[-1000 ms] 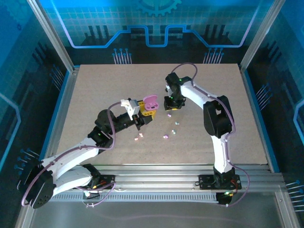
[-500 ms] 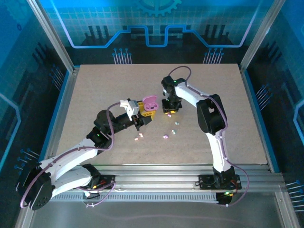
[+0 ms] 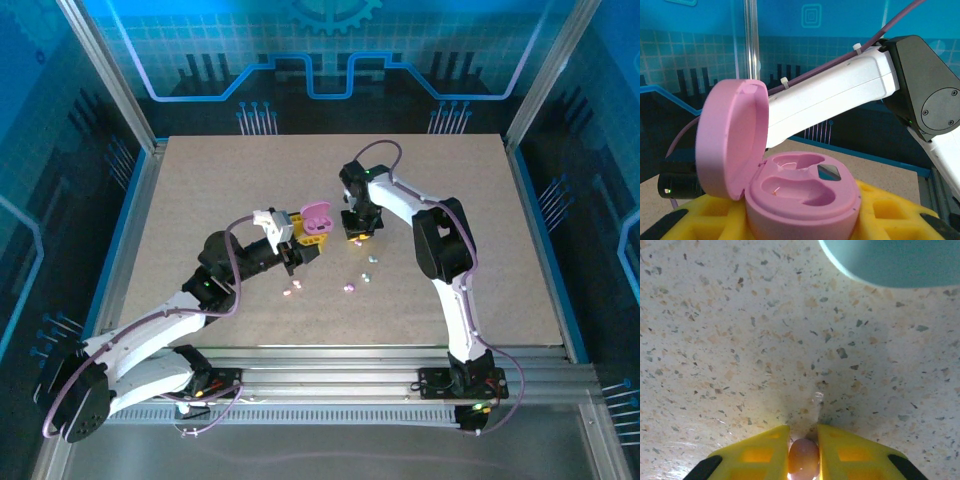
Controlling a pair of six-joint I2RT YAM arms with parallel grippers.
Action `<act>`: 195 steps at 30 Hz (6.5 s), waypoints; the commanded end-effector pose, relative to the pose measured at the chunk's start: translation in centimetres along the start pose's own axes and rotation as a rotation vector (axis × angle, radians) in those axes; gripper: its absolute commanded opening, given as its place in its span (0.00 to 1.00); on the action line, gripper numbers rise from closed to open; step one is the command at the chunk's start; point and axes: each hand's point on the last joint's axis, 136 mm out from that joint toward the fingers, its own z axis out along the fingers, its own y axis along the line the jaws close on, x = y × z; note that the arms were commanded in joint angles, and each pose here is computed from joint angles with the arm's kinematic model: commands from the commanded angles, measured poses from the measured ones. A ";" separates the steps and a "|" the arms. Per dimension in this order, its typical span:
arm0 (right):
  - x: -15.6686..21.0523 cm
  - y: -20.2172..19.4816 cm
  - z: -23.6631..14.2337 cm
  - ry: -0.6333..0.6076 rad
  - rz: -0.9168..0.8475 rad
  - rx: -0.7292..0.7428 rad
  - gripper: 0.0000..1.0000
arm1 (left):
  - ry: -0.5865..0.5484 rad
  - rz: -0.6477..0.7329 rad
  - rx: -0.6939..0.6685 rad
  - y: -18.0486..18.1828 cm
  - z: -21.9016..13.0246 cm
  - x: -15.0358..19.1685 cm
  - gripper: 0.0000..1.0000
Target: Insert the wireless bluetooth earbuds into the charging case
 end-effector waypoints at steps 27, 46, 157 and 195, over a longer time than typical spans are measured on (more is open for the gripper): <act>1.9 0.3 0.8 0.084 -0.037 0.060 0.24 | -0.034 0.013 0.011 -0.4 0.1 -1.4 0.32; 2.8 7.0 -12.6 -0.140 -0.057 -0.609 0.14 | -0.019 0.046 -0.084 1.1 -0.4 -0.9 0.31; 8.9 14.9 -26.3 -0.296 -0.150 -0.889 0.19 | -0.118 0.149 -0.128 4.5 3.4 0.6 0.32; 9.4 13.6 -30.7 -0.470 -0.213 -0.842 0.44 | -0.105 0.143 -0.131 4.3 2.9 0.9 0.32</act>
